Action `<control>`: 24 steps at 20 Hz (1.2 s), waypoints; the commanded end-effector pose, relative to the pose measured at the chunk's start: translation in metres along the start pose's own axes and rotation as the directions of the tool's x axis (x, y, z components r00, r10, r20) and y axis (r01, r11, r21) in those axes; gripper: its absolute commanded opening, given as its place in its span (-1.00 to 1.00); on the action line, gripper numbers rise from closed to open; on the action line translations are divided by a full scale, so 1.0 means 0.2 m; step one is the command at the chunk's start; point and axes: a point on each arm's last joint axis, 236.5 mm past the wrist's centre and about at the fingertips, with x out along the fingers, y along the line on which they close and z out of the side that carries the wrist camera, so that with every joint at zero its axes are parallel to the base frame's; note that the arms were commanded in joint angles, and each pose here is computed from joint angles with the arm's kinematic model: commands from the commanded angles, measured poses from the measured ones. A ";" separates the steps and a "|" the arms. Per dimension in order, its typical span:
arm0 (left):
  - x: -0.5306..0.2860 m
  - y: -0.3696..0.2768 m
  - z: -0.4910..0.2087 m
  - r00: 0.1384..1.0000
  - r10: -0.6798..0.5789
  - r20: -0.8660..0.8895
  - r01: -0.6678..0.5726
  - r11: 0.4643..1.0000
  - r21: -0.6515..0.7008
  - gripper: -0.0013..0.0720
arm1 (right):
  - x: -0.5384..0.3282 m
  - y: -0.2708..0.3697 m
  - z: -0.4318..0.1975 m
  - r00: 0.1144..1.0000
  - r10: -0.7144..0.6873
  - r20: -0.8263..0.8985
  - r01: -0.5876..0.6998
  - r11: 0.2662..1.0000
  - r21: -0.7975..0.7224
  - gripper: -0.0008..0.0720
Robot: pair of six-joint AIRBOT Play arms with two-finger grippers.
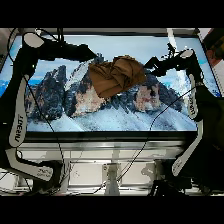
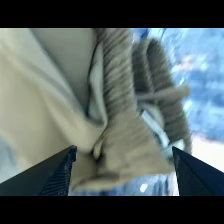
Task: Fold the clothes and pants, and hang the long-sleeved shirts on hangers.
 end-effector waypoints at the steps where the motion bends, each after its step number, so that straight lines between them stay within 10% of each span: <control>1: 0.00 0.02 -0.02 1.000 0.018 -0.016 -0.017 1.000 0.010 -0.91 | 0.07 0.01 0.08 0.996 -0.020 0.083 0.021 1.000 -0.014 0.97; 15: 0.00 0.01 -0.04 0.999 0.011 -0.033 -0.010 1.000 0.028 -0.91 | 0.46 0.05 -0.25 0.989 0.064 -0.132 -0.057 0.997 0.056 0.84; 20: -0.01 0.02 -0.04 0.999 0.013 -0.031 -0.012 1.000 0.027 -0.91 | 0.58 0.22 -0.27 0.993 0.073 -0.093 -0.079 0.995 -0.063 -0.77; 24: -0.03 0.04 -0.03 0.999 0.020 -0.025 -0.019 1.000 0.021 -0.91 | 0.53 0.29 -0.26 0.994 0.073 -0.085 -0.085 0.986 -0.140 -0.92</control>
